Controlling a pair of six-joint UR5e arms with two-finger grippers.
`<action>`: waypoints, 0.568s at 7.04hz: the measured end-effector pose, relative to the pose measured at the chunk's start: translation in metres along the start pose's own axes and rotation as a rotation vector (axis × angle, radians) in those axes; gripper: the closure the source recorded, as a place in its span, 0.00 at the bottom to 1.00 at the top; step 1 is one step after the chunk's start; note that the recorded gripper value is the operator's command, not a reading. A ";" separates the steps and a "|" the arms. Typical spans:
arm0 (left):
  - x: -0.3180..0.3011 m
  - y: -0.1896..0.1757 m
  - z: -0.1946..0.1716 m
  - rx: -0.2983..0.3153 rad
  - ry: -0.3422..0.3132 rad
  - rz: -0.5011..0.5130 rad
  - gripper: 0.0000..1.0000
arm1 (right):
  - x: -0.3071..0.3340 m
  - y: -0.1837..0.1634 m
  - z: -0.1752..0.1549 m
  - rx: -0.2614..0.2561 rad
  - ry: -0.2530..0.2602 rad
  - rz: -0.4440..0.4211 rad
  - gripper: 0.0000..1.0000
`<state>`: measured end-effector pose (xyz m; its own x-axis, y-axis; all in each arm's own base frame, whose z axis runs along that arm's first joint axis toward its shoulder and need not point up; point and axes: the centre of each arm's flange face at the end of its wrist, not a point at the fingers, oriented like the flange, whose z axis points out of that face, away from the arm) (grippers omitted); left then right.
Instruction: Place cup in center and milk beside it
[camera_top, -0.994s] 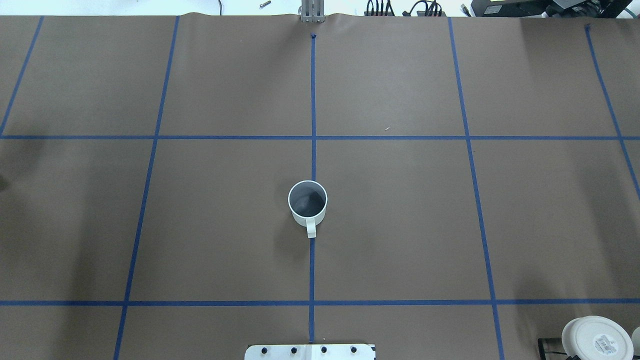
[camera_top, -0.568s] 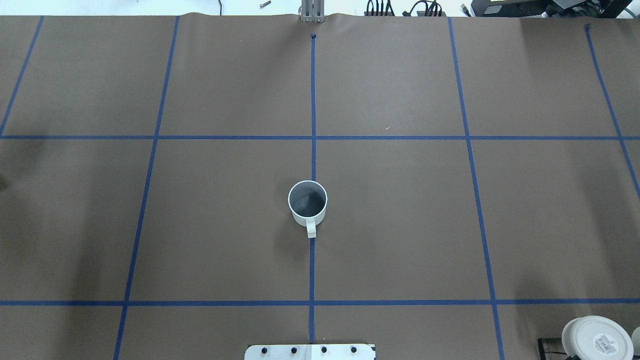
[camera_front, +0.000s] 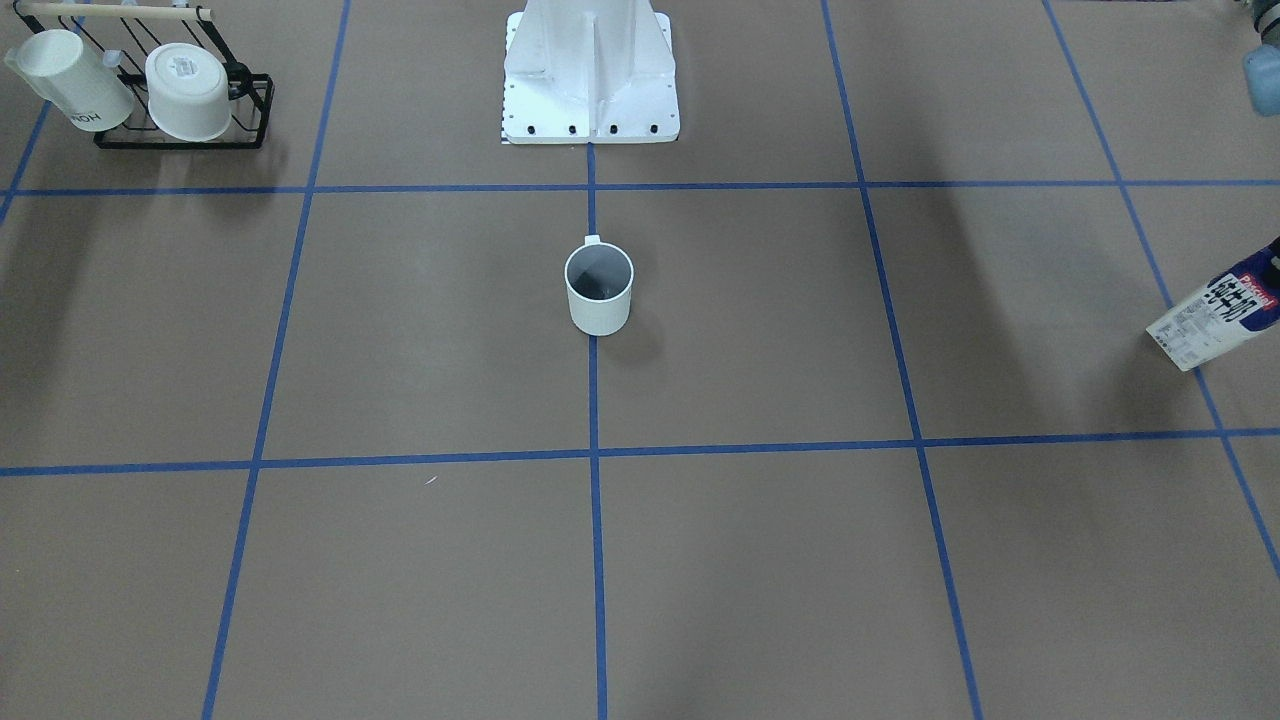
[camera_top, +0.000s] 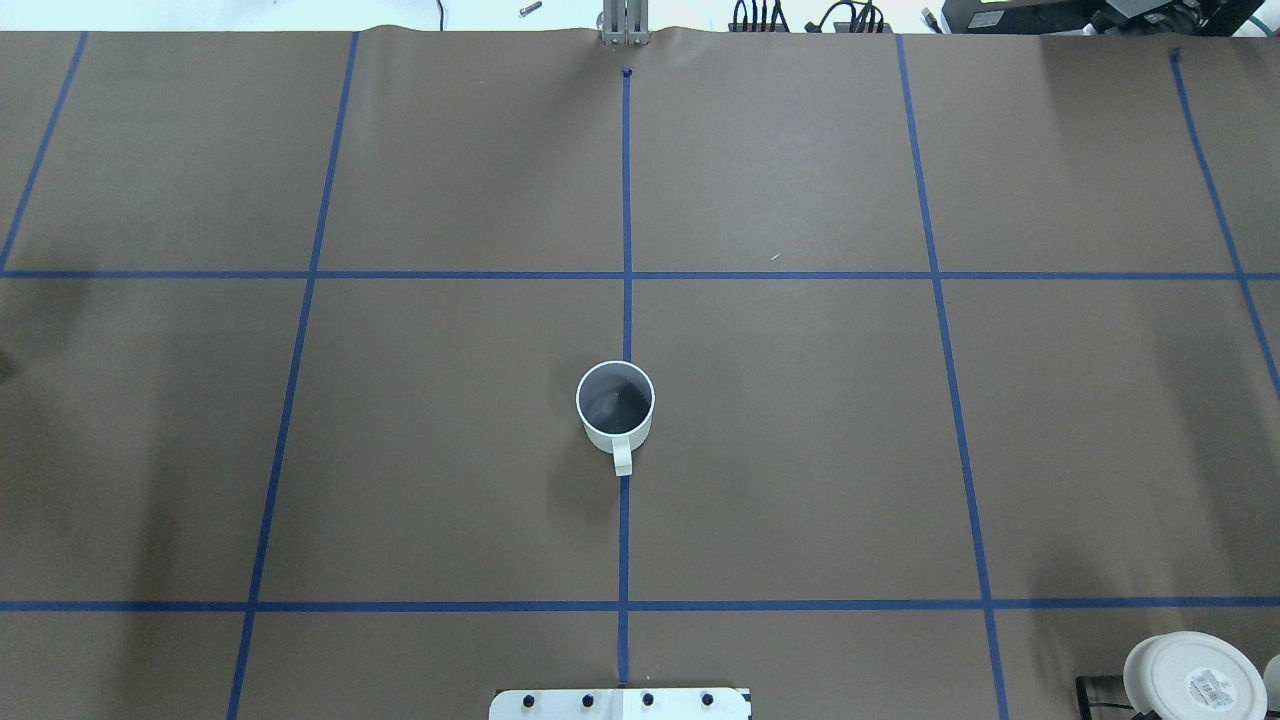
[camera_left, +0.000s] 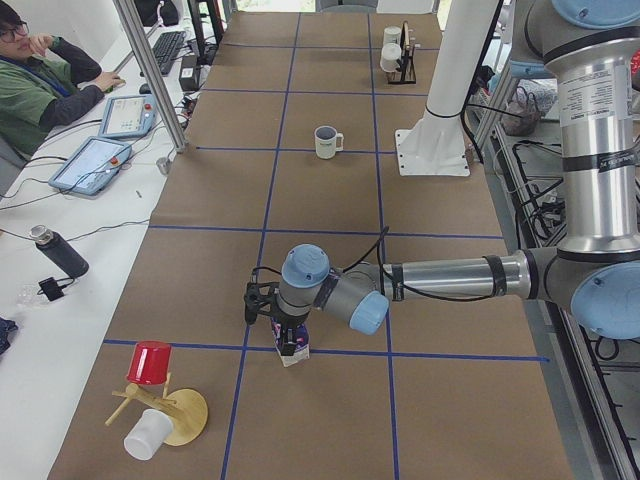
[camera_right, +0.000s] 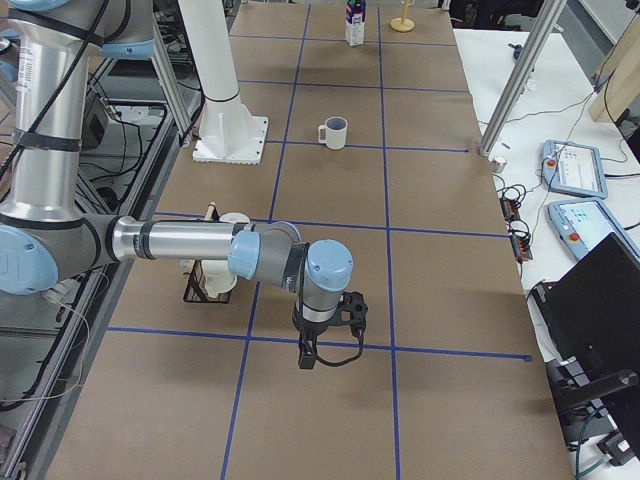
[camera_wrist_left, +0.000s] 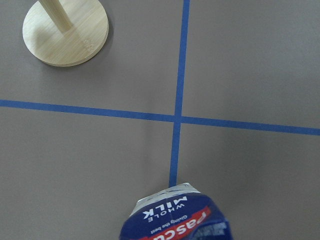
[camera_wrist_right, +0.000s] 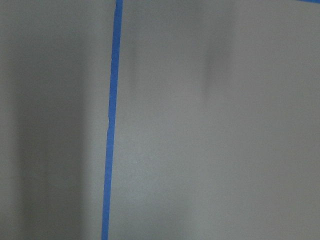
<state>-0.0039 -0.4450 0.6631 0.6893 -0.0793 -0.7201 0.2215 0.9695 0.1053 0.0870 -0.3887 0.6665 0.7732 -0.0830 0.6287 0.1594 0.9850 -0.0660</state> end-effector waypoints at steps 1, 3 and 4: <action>-0.001 0.002 0.002 0.003 0.003 0.007 0.62 | 0.000 0.000 0.000 0.001 0.000 -0.001 0.00; -0.002 0.003 0.003 0.008 0.006 0.030 0.94 | 0.000 0.000 0.000 0.002 0.000 -0.002 0.00; 0.000 0.002 0.002 0.013 0.009 0.042 0.97 | 0.000 -0.001 0.000 0.003 0.000 -0.002 0.00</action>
<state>-0.0022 -0.4431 0.6649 0.6920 -0.0360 -0.7210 0.2014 0.9688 0.1448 0.0869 -0.3895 0.6660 0.7728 -0.0849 0.6290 0.1592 0.9853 -0.0627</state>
